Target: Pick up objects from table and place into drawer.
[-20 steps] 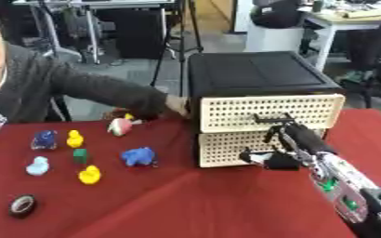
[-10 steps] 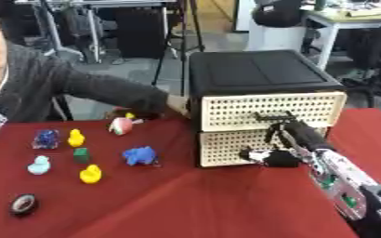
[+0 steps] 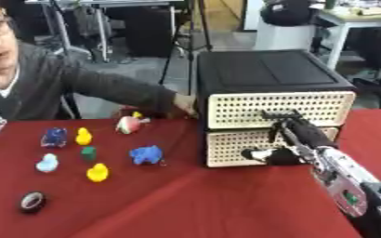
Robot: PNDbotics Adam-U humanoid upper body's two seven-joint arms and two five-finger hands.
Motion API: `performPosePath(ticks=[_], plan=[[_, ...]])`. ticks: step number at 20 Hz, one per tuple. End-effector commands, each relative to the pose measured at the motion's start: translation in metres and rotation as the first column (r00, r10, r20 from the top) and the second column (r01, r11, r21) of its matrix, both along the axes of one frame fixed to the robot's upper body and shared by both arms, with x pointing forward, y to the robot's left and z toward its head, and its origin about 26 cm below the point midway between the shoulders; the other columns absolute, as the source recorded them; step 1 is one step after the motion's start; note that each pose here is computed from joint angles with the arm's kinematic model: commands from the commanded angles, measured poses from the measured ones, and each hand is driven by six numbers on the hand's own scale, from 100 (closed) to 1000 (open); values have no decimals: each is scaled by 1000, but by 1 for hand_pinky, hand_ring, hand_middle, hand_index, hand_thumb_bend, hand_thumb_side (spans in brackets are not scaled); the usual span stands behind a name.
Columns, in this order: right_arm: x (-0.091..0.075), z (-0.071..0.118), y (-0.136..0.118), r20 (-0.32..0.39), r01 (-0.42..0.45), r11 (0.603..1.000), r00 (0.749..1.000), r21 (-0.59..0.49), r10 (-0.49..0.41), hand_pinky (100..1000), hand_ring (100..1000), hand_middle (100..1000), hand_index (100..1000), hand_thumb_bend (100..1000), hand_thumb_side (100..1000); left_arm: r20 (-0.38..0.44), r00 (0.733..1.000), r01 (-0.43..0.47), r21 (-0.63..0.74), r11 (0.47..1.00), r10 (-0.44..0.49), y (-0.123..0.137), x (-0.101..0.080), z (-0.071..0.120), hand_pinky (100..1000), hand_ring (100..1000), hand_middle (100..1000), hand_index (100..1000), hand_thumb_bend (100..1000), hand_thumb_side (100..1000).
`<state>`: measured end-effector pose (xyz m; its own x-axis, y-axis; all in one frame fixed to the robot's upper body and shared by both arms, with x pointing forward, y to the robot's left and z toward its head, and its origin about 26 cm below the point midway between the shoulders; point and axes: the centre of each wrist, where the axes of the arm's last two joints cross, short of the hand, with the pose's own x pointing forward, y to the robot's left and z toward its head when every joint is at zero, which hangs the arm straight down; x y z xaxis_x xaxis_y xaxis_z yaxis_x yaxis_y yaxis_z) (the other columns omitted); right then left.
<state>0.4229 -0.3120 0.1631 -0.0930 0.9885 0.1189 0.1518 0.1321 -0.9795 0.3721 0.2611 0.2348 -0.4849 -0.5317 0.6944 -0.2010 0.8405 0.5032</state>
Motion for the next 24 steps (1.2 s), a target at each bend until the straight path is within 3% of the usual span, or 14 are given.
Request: performPosePath(ticks=[1, 7, 8, 9, 19, 24], plan=[[3, 21, -10, 51, 25, 999, 998, -26, -24, 100, 100, 157, 670, 763, 811, 37, 999, 10, 9, 1000, -11, -1, -2, 12, 390, 385, 411, 620, 653, 629], [1, 19, -11, 52, 16, 1000, 999, -27, -14, 100, 100, 162, 671, 763, 813, 32, 999, 4, 9, 1000, -4, 1, -2, 11, 390, 385, 410, 619, 648, 632], [0, 19, -10, 53, 6, 1000, 999, -25, -5, 100, 100, 163, 671, 851, 855, 31, 1000, 1, 10, 1000, -2, 2, -2, 10, 390, 385, 410, 619, 648, 632], [-3, 19, -8, 52, -7, 1000, 999, -16, 8, 100, 100, 166, 672, 769, 807, 27, 1000, -3, 12, 1000, 3, 3, -2, 9, 391, 385, 411, 619, 648, 634], [-41, 15, 16, 48, -148, 986, 988, 71, 145, 100, 100, 185, 675, 767, 810, -31, 998, -50, 29, 998, 51, 20, -5, -9, 392, 386, 410, 617, 639, 649], [-57, 12, 21, 45, -174, 978, 984, 115, 170, 100, 100, 199, 669, 762, 812, -68, 996, -61, 37, 997, 64, 26, -6, -21, 394, 386, 410, 615, 632, 659]])
